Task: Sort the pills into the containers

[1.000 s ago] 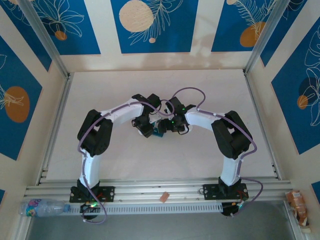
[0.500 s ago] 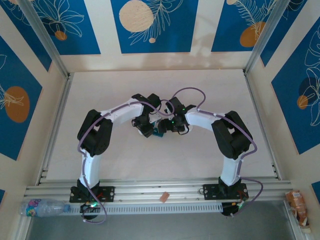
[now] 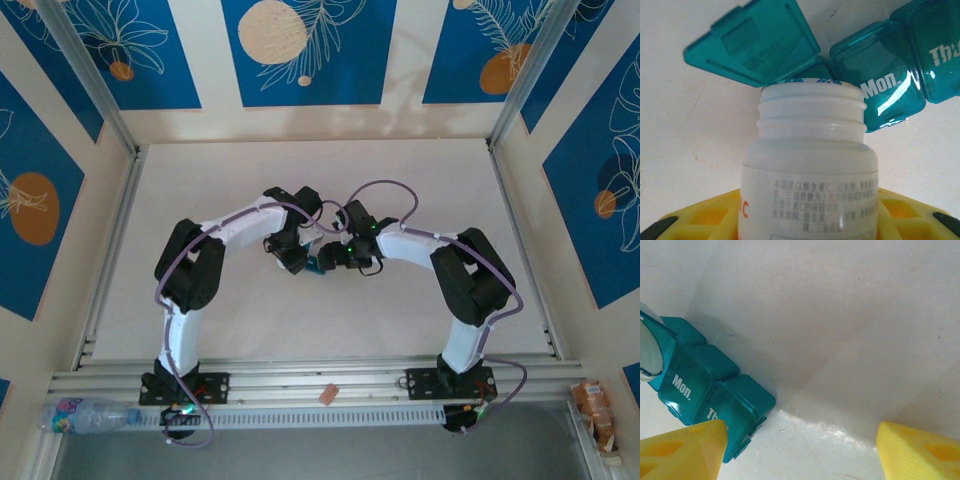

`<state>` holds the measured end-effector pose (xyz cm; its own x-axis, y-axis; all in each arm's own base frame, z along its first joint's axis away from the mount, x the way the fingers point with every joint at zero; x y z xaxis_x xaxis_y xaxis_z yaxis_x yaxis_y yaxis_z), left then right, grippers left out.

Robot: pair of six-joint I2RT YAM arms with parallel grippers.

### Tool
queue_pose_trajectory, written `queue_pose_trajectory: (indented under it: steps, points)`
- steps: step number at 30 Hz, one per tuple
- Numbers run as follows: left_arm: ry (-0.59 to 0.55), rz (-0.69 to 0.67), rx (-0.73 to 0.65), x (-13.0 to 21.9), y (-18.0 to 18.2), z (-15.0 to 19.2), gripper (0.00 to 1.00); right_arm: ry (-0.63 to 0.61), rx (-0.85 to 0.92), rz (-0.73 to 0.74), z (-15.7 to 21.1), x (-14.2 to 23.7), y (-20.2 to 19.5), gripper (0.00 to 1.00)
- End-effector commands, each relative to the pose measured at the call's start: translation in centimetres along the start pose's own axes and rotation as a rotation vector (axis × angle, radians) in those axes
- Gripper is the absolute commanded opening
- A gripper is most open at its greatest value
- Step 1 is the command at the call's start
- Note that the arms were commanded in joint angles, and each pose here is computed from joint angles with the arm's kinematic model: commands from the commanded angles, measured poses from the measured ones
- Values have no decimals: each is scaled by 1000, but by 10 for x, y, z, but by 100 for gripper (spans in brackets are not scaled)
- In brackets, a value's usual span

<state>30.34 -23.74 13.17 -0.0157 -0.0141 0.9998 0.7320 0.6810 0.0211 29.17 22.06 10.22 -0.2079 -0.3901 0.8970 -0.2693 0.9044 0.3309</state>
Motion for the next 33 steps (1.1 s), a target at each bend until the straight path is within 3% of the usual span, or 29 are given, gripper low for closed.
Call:
queue_pose_trajectory:
  steps: [1,15,33]
  points:
    - [-24,9,12,17,2,1,0,-17,-15,-44,-1,9,5,78]
    - [-10,-16,8,26,7,3,0,25,-30,-18,-2,-2,1,78]
    - [59,-7,-4,6,4,4,0,38,-41,-6,-2,-6,-1,77]
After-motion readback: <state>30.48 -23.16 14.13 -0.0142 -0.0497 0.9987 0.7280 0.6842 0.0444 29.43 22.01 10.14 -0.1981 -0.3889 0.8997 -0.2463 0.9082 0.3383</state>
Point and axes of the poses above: each hand's point on the last joint's axis, 136 mm out from that joint toward the fingers, its own x axis back along the fingers, its own y axis along the line the jaws close on, z = x × y, the point moved 8 cm from there along x, back along the fingers, and after that the axes turned 2 degrees about x, right-handed, at the moved point
